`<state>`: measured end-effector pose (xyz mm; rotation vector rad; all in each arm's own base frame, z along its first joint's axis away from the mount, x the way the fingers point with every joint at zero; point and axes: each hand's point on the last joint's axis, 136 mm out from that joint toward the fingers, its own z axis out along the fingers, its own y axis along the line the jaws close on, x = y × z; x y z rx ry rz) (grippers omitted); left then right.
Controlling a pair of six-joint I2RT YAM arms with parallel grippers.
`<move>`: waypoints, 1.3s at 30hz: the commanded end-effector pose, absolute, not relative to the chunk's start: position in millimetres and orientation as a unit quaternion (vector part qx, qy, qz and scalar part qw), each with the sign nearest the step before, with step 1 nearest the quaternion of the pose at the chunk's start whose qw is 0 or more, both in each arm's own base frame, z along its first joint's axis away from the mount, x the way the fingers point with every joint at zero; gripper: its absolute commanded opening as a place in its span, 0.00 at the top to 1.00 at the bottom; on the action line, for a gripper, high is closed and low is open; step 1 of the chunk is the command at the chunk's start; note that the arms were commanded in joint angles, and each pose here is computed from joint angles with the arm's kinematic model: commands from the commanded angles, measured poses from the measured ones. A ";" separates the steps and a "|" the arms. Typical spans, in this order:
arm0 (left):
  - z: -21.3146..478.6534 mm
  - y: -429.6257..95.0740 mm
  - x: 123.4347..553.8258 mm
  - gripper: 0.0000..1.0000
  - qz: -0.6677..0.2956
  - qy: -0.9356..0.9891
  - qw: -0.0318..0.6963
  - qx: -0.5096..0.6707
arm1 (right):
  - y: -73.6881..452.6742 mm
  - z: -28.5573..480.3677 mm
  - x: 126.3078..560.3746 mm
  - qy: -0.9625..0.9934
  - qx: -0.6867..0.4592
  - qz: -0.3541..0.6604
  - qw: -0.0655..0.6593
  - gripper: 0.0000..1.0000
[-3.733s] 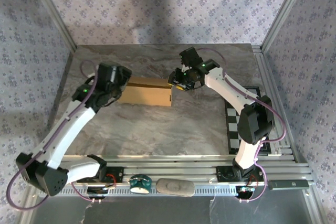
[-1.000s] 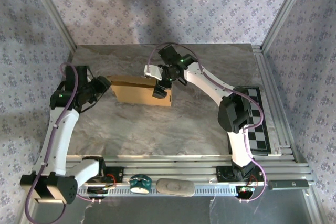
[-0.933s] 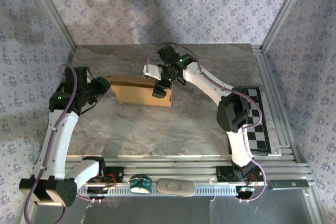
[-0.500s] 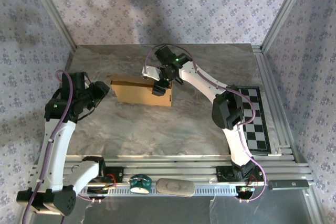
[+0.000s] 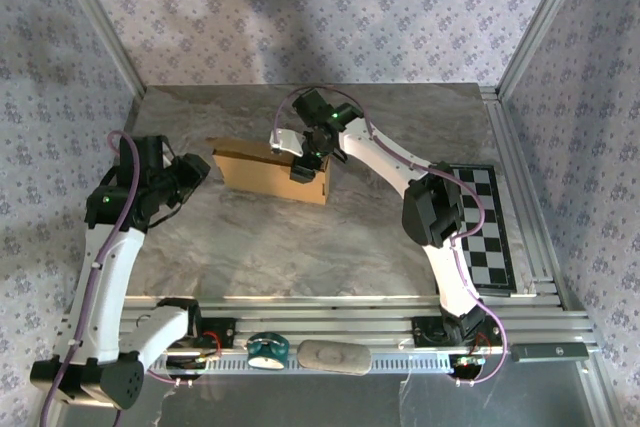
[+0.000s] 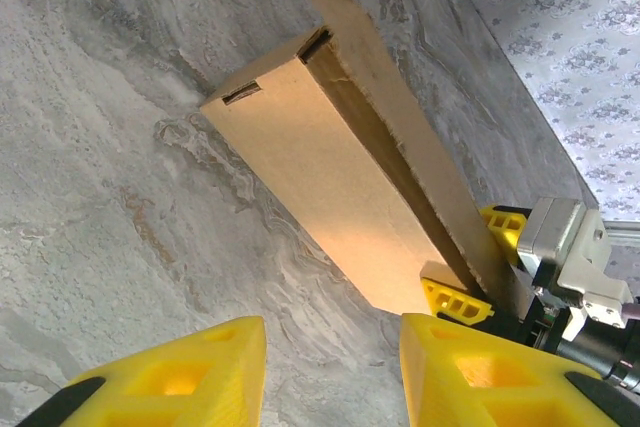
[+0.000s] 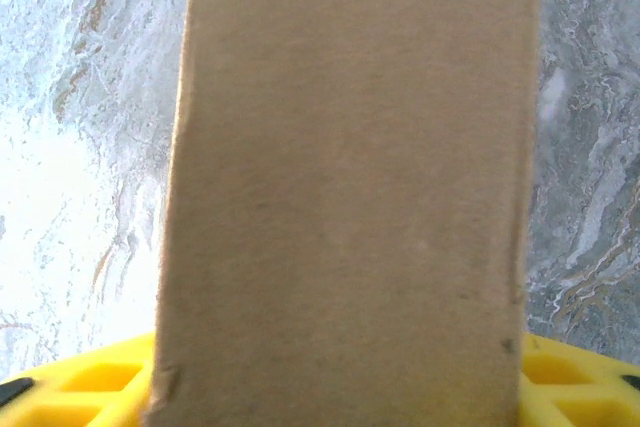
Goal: Fold the paper box
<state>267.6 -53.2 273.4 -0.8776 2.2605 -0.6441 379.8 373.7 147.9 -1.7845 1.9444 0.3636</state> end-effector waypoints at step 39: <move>275.5 -136.1 337.0 0.51 -0.294 0.848 0.199 -0.393 | 278.8 208.8 340.7 0.737 -0.596 0.068 0.311 0.54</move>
